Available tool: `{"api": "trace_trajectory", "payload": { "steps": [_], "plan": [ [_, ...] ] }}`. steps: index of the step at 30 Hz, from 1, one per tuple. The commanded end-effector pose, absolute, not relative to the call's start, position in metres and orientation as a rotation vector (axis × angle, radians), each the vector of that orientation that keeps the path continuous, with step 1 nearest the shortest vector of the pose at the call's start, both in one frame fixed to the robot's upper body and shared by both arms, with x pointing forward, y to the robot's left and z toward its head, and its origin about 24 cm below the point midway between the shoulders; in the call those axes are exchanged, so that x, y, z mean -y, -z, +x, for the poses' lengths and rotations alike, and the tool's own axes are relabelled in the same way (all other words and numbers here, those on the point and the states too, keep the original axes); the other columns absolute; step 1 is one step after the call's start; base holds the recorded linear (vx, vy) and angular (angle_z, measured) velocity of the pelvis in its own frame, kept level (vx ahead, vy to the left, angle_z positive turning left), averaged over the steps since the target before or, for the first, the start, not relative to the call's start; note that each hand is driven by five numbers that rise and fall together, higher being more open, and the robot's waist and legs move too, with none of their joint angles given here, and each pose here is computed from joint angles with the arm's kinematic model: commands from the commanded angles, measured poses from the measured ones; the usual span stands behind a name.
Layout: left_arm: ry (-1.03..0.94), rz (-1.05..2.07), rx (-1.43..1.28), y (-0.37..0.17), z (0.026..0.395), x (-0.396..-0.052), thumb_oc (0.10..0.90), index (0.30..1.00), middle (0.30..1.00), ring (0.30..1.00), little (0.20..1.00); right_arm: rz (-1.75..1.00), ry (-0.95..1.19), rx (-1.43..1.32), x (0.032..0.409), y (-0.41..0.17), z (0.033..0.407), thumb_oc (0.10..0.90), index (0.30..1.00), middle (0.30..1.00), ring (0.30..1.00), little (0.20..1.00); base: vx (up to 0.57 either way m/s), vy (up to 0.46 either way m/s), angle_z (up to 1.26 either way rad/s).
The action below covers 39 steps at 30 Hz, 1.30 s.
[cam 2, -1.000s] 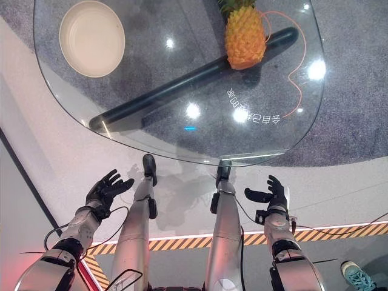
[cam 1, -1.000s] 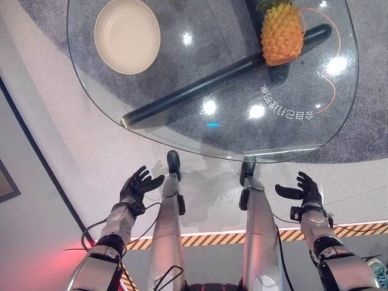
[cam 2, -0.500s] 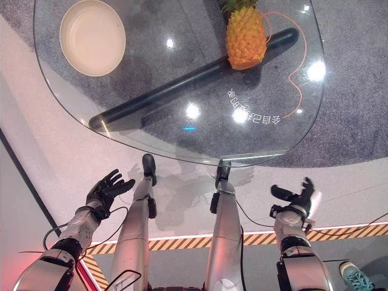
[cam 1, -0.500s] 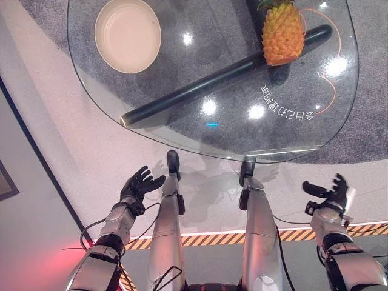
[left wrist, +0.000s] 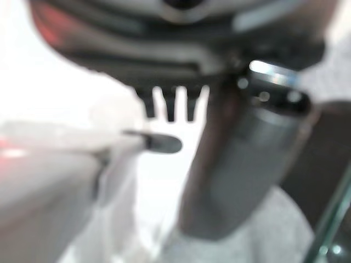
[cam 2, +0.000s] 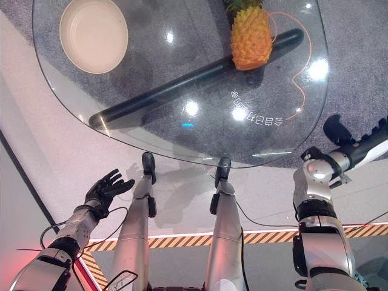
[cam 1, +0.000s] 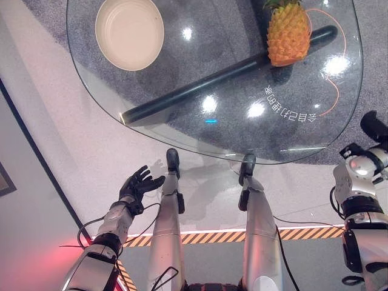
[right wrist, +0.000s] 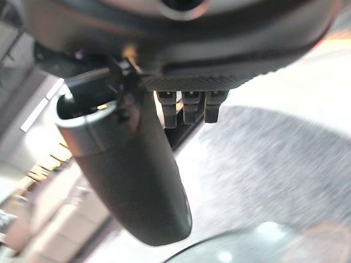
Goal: Pick up the fruit to the plate
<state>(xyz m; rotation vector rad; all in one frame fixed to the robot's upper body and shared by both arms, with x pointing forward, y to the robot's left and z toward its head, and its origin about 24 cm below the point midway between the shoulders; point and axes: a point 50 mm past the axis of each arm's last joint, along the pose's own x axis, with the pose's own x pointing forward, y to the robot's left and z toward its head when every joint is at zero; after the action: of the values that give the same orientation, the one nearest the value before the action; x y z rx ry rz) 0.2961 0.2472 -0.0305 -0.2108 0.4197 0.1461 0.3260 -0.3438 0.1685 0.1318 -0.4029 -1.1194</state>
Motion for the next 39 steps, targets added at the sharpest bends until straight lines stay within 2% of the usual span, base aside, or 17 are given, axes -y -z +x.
{"api": "trace_trajectory", "payload": {
  "steps": [1,6,15,28,39],
  "plan": [
    [-0.233,-0.202,-0.445,0.036,0.281,-0.275,0.800,0.900,0.900,0.900,0.900,0.049,1.174,0.723,0.357,-0.225,0.303,0.800,0.900,0.900,0.900,0.900,0.00,0.054,0.03],
    [-0.227,-0.225,-0.446,0.040,0.277,-0.271,0.800,0.900,0.900,0.900,0.900,-0.007,1.073,0.918,0.321,-0.263,0.302,0.800,0.900,0.900,0.900,0.900,-0.01,0.063,-0.01],
    [-0.221,-0.243,-0.450,0.048,0.271,-0.264,0.800,0.900,0.900,0.900,0.900,-0.117,0.901,1.120,0.269,-0.291,0.292,0.800,0.900,0.900,0.900,0.900,0.00,0.019,-0.01],
    [-0.190,-0.244,-0.461,0.056,0.265,-0.251,0.800,0.900,0.900,0.900,0.900,-0.204,0.606,1.078,0.228,-0.294,0.303,0.800,0.900,0.900,0.900,0.900,0.00,0.000,-0.01],
    [-0.167,-0.244,-0.471,0.059,0.266,-0.243,0.800,0.900,0.900,0.900,0.900,-0.215,0.461,0.994,0.206,-0.289,0.316,0.800,0.900,0.900,0.900,0.900,0.00,0.001,-0.01]
  ]
}}
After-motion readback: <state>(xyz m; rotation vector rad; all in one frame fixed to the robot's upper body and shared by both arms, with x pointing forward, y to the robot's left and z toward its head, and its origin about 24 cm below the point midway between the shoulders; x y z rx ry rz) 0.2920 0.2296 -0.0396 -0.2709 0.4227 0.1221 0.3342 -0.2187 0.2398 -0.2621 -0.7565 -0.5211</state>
